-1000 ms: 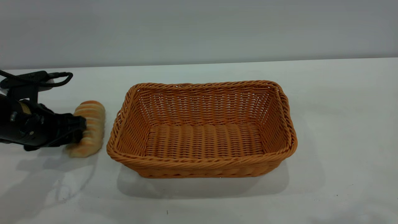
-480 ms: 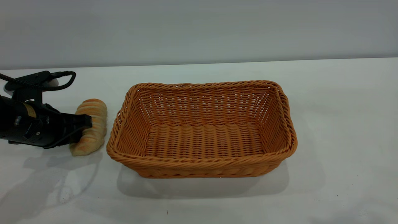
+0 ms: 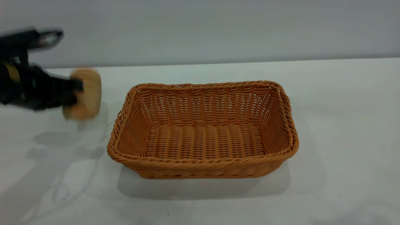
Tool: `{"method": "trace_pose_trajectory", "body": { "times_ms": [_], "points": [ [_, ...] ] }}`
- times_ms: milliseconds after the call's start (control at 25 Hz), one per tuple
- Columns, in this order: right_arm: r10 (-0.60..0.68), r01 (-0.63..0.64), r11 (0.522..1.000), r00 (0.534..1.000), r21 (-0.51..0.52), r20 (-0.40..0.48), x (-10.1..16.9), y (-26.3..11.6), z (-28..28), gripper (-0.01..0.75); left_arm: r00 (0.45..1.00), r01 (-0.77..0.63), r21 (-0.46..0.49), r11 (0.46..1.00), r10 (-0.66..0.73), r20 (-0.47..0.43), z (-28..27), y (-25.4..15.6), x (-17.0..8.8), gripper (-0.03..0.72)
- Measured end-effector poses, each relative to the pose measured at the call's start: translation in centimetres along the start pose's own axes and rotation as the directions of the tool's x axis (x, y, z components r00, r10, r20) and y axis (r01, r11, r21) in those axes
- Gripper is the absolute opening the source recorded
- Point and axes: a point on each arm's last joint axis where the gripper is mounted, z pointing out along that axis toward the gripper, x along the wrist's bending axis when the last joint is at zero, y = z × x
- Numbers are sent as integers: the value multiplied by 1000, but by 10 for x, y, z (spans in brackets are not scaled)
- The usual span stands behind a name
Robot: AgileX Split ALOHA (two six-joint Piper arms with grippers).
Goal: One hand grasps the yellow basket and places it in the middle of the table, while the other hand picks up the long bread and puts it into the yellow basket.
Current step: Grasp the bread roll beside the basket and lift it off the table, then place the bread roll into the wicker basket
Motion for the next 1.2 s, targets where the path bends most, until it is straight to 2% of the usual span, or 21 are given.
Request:
{"method": "trace_pose_trajectory", "body": {
  "times_ms": [240,520,640,800,1000,1120,1200],
  "points": [
    [0,0,1000,1000,0,0,0,0,0,354,986,-43,-83,996,56,155,-25,22,-44,26],
    [0,0,1000,1000,0,0,0,0,0,354,938,-166,-46,985,172,302,-25,2,-101,24],
    [1,-1,1000,1000,-1,-1,0,0,0,354,915,-216,-28,976,213,343,-22,-10,-117,24],
    [8,-8,1000,1000,-7,-11,1,1,0,348,894,-265,-7,964,248,372,-14,-22,-130,24],
    [5,-5,1000,1000,-14,-13,3,0,-2,345,896,-277,31,961,246,370,0,-32,-130,33],
    [5,-5,1000,1000,-17,-15,3,0,-3,345,892,-293,36,955,260,369,3,-35,-129,89],
    [5,-5,1000,1000,-17,-14,3,0,-3,345,891,-297,24,954,268,366,3,-34,-129,165]
  ]
}}
